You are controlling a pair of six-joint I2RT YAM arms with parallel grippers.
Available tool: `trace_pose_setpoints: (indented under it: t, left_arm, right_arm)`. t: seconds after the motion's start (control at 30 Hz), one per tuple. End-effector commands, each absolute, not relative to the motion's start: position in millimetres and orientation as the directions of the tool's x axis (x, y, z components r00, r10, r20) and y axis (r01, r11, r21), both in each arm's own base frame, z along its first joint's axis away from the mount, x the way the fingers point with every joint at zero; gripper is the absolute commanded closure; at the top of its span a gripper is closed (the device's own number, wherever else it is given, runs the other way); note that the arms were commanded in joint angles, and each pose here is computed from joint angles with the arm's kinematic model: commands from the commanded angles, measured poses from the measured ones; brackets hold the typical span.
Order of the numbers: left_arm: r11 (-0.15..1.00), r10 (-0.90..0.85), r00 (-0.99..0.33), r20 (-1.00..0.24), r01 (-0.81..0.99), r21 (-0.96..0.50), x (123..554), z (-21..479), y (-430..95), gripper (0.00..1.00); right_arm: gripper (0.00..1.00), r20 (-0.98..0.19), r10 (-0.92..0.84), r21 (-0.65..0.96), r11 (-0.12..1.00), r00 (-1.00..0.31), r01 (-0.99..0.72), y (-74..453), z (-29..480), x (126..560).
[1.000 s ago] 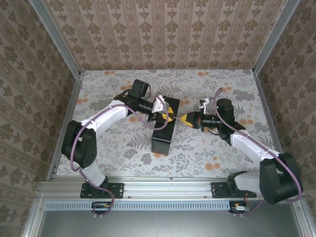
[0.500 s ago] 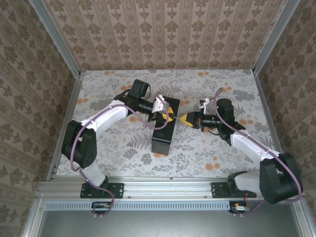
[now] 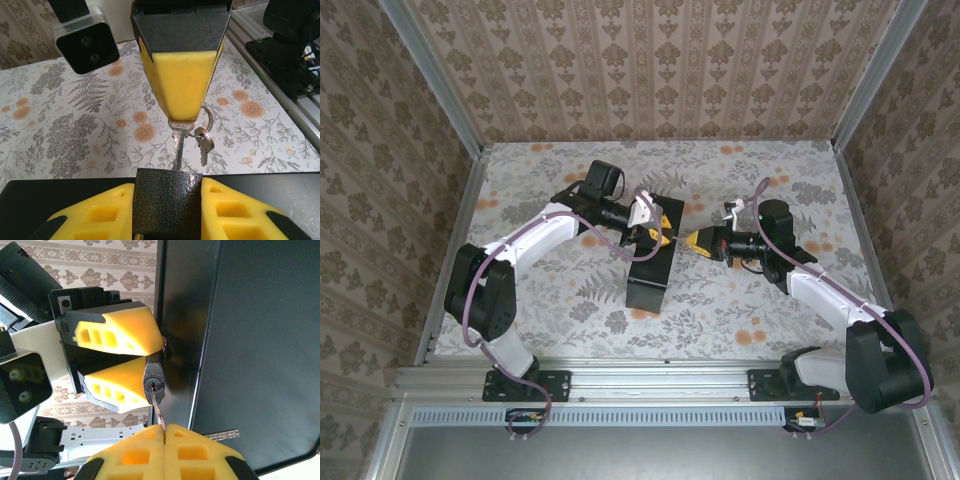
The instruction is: Unlock a padlock with a key
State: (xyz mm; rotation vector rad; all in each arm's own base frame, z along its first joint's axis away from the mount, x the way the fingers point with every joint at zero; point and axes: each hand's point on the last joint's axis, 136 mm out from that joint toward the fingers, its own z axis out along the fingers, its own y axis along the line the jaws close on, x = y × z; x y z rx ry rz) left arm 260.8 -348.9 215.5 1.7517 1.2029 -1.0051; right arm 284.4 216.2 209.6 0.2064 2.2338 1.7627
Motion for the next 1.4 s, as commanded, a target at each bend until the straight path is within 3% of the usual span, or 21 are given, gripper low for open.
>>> trace_pose_setpoints:
  t: [0.0, 1.37]
  left_arm:
    - [-0.287, 0.257, 0.280, -0.925, 0.936, 0.203, 255.1, 239.2, -351.6, 0.75]
    - [-0.347, 0.237, 0.296, -0.925, 0.916, 0.204, 237.3, 240.4, -364.0, 0.77]
  right_arm:
    - [1.00, -0.157, 0.272, 0.966, 0.240, -0.949, -0.091, 219.4, 213.6, 282.9]
    - [1.00, -0.204, 0.158, 0.965, 0.201, -0.966, -0.171, 260.3, 228.6, 292.9]
